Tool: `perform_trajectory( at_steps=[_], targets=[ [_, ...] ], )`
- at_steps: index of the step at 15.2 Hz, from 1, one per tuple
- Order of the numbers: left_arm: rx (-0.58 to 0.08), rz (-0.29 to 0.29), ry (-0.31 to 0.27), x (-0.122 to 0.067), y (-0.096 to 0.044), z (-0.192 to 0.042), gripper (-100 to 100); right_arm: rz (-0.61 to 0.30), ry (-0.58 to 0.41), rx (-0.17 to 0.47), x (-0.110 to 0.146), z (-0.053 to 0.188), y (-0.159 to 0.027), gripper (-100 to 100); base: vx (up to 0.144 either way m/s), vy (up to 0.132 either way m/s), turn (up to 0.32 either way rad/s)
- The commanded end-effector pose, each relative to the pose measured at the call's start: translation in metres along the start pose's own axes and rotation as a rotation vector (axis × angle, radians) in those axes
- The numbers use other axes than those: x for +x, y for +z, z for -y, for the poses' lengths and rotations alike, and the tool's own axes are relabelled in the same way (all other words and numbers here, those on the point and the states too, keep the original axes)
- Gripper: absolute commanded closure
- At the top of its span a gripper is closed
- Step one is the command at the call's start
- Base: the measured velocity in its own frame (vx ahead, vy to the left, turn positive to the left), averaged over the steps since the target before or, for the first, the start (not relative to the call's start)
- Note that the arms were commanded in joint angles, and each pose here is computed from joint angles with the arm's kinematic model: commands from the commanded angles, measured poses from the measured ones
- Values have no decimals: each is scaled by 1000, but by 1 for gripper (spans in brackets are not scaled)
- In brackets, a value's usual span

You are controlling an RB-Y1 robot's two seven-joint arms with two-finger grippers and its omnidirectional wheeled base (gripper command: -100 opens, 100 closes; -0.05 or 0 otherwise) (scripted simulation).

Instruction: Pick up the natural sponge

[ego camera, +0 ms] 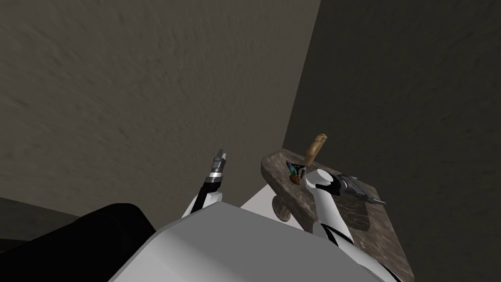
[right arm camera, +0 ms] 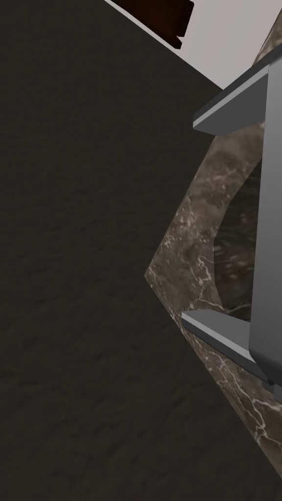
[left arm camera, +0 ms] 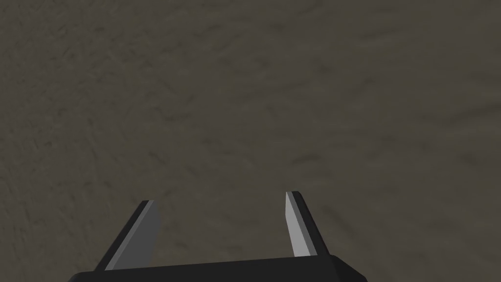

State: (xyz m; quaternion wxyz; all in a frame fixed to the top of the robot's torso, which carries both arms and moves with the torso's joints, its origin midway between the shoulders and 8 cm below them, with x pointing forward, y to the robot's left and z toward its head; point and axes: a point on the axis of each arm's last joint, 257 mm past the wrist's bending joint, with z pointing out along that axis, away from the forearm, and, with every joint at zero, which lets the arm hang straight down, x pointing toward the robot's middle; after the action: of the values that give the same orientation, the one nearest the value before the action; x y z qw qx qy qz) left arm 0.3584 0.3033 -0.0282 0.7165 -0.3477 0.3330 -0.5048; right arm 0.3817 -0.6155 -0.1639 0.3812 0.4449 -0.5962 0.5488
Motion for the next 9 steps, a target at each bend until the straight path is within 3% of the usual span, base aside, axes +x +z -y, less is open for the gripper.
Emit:
perform_trajectory(
  at_steps=[1,2,4,5,8,9],
  targets=[
    [0,0,0,0,0,0,0,36,13,-10,-10,-1,-1,-100,0,0,0],
    [0,0,0,0,0,0,0,89,32,-60,-25,-5,-2,-100,8,1,86],
    [1,-2,-3,1,0,0,0,130,46,-63,-35,-5,-3,-100,4,-10,104],
    [1,-2,-3,1,0,0,0,175,59,-112,-48,-8,-7,-100,4,-6,150],
    [1,-2,-3,1,0,0,0,225,76,-115,-61,-8,-10,-100,4,-3,60],
    [1,-2,-3,1,0,0,0,278,89,-163,-75,-11,-16,-100,5,2,100]
  ],
)
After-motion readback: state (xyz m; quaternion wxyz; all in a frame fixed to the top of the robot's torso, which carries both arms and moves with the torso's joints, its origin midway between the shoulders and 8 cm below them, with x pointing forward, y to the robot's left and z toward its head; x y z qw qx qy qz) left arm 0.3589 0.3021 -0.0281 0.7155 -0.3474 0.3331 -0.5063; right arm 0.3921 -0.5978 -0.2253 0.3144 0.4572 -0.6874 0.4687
